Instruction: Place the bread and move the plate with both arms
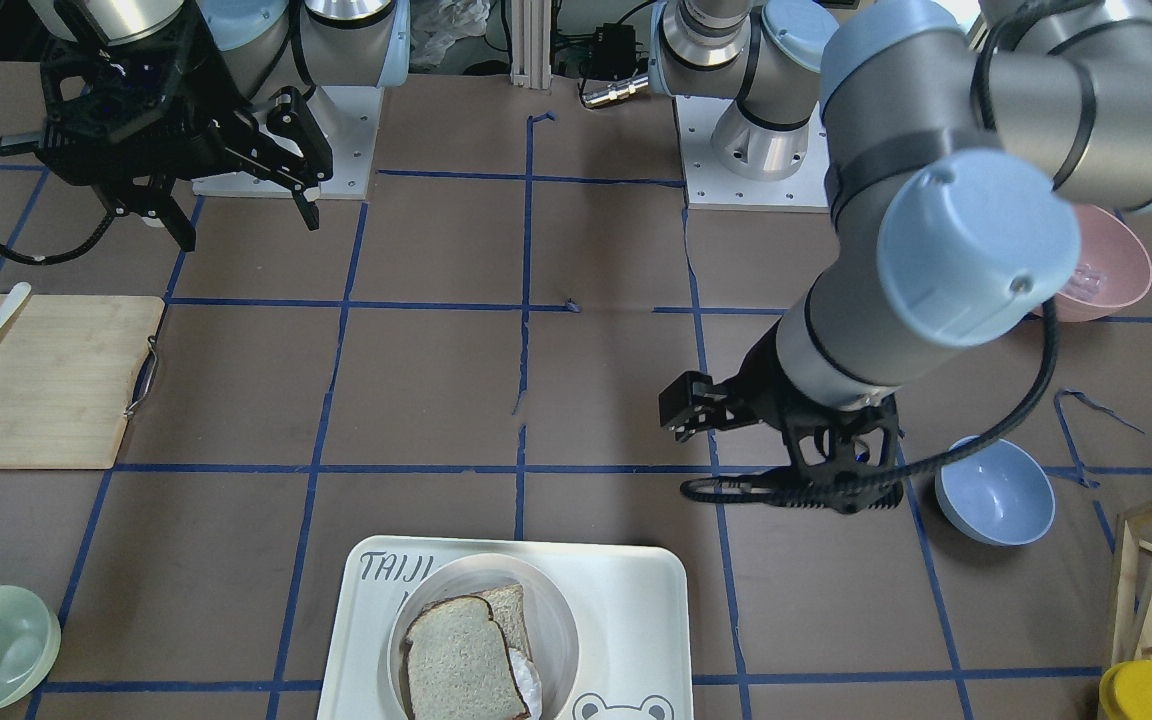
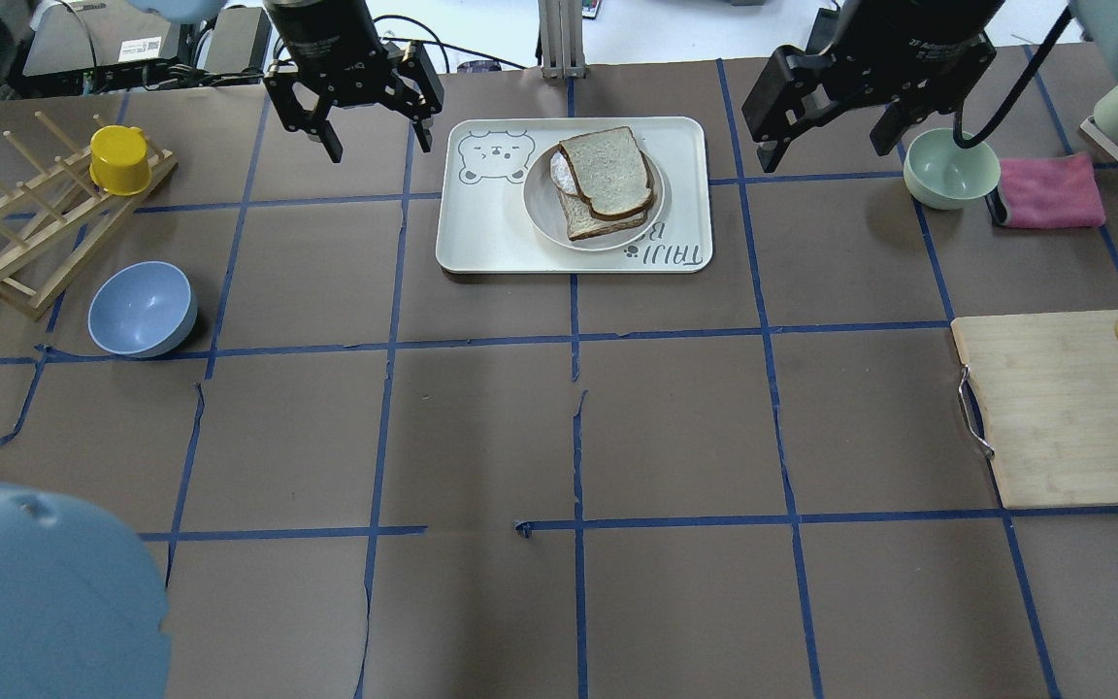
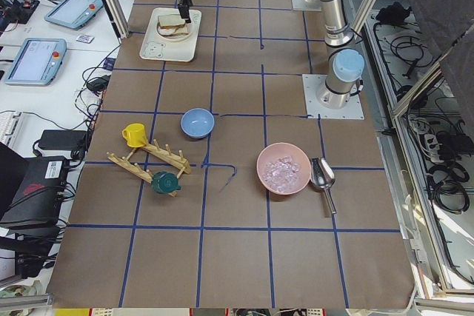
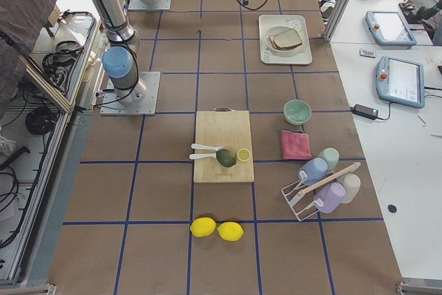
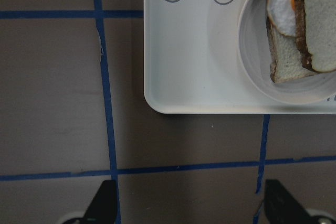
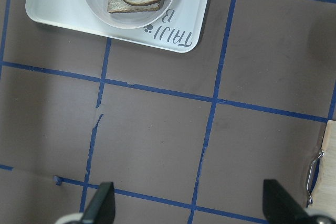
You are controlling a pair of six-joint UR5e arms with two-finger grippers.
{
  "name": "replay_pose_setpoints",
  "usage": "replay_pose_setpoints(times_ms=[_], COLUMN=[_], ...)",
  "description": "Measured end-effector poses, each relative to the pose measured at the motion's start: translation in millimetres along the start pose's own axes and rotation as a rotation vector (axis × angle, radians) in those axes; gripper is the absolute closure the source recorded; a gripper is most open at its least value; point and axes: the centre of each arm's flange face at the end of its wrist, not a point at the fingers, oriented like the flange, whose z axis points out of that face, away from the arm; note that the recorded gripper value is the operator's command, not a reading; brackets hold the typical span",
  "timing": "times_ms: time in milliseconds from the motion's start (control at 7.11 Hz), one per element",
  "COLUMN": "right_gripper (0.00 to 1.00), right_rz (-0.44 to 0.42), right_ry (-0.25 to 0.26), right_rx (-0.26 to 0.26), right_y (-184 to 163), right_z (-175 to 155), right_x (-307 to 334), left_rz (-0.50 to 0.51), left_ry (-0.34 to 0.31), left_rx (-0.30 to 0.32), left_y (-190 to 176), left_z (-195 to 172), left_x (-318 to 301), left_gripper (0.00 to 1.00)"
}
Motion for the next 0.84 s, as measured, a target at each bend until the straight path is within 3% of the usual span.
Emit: replay_pose_setpoints(times_ms=[141, 844], right_gripper=[0.00, 0.00], right_rz=[0.000, 0.000], right_ry=[0.000, 0.000], right_rx=[-0.004, -0.006], right_y=[-1.0, -1.8], right_z=[2.1, 2.7], right_x=[0.4, 0.6], left_rz=[-0.014, -0.034], left_ry=[-0.002, -0.024], left_rx=[-0.004, 0.044], left_y=[25.1, 127.4], left_z=[-15.1, -23.3], left_x=[-9.1, -26.0], left_gripper=[0.00, 0.00])
